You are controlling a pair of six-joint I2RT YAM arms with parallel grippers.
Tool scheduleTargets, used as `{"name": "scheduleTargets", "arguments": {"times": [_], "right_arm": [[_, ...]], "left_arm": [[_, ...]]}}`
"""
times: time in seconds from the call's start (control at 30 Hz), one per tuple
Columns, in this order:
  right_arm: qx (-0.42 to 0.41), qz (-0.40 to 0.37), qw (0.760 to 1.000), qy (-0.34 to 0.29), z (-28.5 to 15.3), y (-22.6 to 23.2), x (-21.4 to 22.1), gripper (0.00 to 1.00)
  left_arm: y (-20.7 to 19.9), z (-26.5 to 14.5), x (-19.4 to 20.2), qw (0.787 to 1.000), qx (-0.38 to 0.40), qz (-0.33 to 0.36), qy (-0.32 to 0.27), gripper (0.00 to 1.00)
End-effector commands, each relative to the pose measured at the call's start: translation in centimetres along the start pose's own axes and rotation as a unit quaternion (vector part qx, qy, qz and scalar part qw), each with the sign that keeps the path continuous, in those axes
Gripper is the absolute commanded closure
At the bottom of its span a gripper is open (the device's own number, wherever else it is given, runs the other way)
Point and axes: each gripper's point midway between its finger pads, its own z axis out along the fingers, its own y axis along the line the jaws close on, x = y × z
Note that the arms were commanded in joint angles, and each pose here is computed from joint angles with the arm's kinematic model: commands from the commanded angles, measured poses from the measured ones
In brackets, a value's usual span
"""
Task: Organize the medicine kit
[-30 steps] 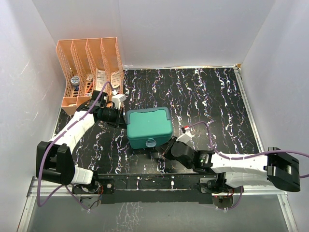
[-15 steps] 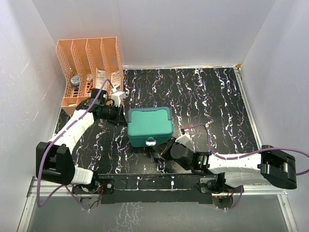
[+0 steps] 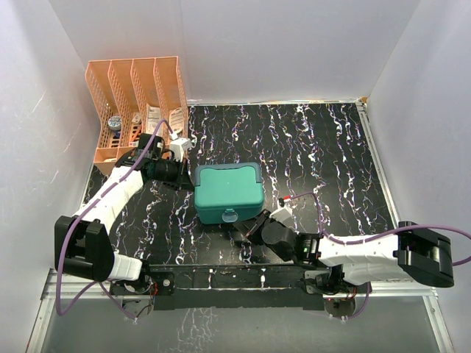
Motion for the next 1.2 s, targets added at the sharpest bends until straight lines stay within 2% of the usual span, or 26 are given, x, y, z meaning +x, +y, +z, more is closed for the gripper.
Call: {"name": "scheduleTargets", "arguments": {"times": [0.0, 0.3, 0.37, 0.5, 1.17], "right_arm": [[-0.017, 0.021, 0.999, -0.026, 0.4, 0.9, -0.7, 1.0], [-0.007, 0.029, 0.999, -0.038, 0.4, 0.5, -1.1, 1.0], [0.008, 0.022, 0.999, -0.039, 0.2, -1.4, -1.1, 1.0], [0.011, 0.028, 0.998, -0.049, 0.4, -1.9, -1.4, 1.0], [-0.051, 0.035, 0.996, -0.061, 1.6, 0.6, -1.1, 1.0]], "left_arm": [[-1.5, -0.9, -1.7, 0.999, 0.022, 0.013, -0.02, 1.0], [-1.7, -1.2, -1.7, 0.999, 0.021, 0.016, -0.022, 1.0], [-1.7, -1.3, -1.8, 0.999, 0.021, 0.016, -0.023, 1.0], [-1.8, -1.3, -2.0, 0.999, 0.021, 0.015, -0.026, 1.0], [-2.0, -1.6, -2.0, 0.999, 0.022, 0.021, -0.027, 1.0]]}}
